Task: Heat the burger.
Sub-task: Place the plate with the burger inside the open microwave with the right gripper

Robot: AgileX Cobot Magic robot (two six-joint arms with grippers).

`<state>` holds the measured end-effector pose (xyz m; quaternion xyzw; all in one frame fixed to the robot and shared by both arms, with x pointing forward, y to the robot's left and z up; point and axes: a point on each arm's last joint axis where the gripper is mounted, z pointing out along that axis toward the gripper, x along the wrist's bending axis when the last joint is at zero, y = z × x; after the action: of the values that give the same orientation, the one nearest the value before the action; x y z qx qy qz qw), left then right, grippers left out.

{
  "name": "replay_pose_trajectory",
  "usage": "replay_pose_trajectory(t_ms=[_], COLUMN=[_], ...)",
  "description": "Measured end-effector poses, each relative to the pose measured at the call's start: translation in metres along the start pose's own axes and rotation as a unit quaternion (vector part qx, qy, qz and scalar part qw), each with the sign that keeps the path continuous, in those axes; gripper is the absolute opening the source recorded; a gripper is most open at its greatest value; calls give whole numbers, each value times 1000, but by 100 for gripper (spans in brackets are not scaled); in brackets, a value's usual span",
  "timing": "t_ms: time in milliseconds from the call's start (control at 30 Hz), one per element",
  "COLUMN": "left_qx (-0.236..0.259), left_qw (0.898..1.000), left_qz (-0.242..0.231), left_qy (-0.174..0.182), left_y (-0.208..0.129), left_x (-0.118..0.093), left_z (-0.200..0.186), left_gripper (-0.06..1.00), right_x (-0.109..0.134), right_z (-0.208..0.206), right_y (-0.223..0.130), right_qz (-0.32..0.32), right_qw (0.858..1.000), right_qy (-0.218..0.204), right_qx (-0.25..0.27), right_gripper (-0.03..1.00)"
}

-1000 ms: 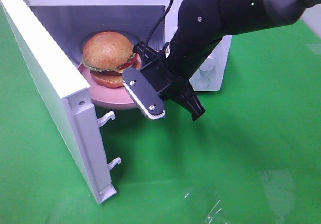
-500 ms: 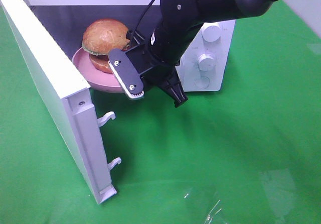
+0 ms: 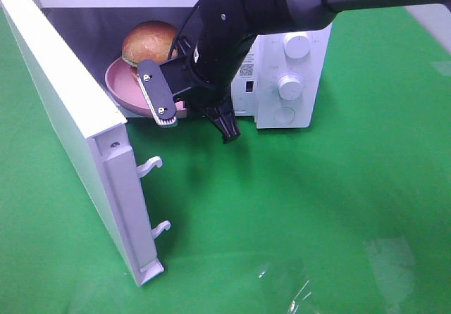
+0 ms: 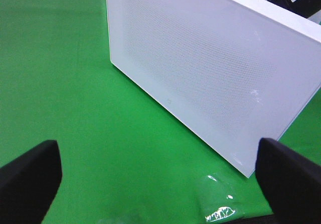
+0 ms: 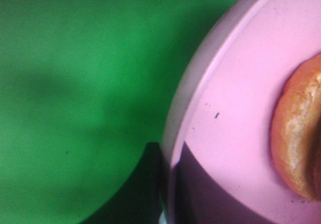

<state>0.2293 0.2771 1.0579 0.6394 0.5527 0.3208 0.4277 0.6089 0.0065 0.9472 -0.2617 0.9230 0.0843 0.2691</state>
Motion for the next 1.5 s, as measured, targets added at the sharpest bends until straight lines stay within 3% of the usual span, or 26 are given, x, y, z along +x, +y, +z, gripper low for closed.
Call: replay_pose_trajectory(t_ms=[867,1267,1333,1433,1500], left_qx=[0,0,0,0,0], left_qw=[1000,1000,1000,1000,1000], left_qz=[0,0,0,0,0], left_qy=[0,0,0,0,0], left_y=[0,0,0,0,0], left_x=[0,0,0,0,0], left_z=[0,0,0,0,0], left_gripper=[96,96,96,96,96], right_x=[-27,-31,-32,-32,-32], right_z=[38,38,38,38,38], right_y=[5,3,3,2,2], right_qz=[39,63,67,71,79], right_qw=[999,996,996,996,995], right_qy=[-34,-55,-57,-57,-58], right_qx=[1,3,4,4,3], right_gripper=[5,20,29,31,41])
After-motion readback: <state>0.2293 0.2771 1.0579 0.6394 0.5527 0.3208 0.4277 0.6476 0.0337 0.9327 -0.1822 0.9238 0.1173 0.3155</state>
